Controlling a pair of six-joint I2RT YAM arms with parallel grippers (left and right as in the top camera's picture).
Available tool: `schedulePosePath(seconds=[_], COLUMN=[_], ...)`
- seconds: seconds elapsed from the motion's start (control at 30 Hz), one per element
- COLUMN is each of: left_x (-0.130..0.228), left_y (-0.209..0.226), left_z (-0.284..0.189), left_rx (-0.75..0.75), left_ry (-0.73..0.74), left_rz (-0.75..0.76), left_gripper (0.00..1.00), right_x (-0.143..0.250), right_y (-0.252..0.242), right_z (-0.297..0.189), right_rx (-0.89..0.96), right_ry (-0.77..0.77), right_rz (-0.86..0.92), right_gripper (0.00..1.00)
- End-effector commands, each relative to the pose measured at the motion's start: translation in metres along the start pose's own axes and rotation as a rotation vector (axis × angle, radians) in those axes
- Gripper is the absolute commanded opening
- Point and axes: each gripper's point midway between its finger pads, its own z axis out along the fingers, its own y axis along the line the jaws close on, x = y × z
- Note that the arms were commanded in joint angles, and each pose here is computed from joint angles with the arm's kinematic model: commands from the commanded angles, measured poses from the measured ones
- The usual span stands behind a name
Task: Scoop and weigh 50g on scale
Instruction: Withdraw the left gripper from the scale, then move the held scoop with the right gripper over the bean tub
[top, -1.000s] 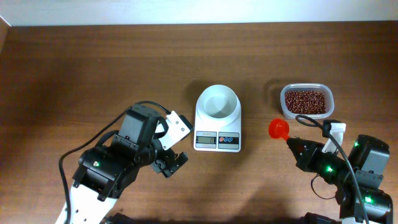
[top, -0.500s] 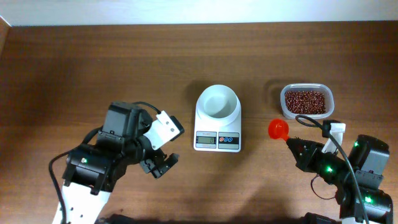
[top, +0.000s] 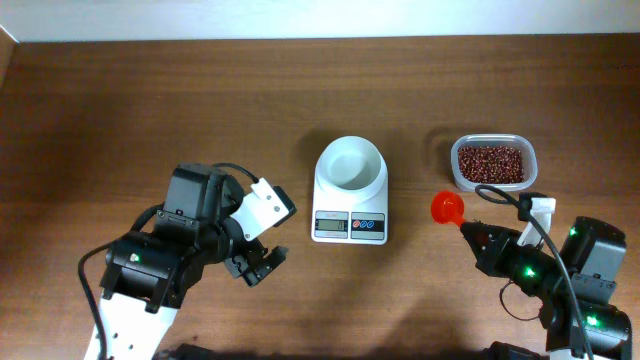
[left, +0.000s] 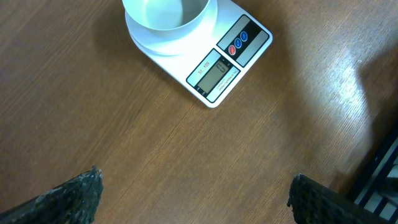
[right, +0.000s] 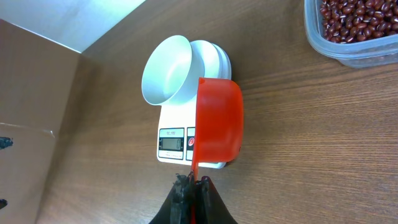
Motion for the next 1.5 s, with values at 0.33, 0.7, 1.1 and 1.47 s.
schedulePosePath(seconds=[0.33,0.7,1.1,1.47], left_x=[-0.004,-0.004,-0.004,-0.003], left_y=[-0.001,-0.001,-0.001,-0.001], left_z=[-0.001,-0.001,-0.001,-0.001], left_rx=[0.011,0.011,0.011,0.011], left_ry=[-0.017,-0.017,-0.017,-0.017], left_rz=[0.013,0.013,0.013,0.013], left_gripper=[0.99,0.99,0.99,0.99], right_x=[-0.005,0.002,-0.007,0.009], right_y=[0.009,0.008,-0.035,-0.038], right_z=[-0.004,-0.004,-0.009,-0.009], right_rx=[-0.021,-0.019,0.232,0.245], right_ry=[-0.011,0.019,-0.042,0.02], right_rz=[0.08,0.177,0.037,0.033], right_gripper=[0.04,0.04,0.04,0.04])
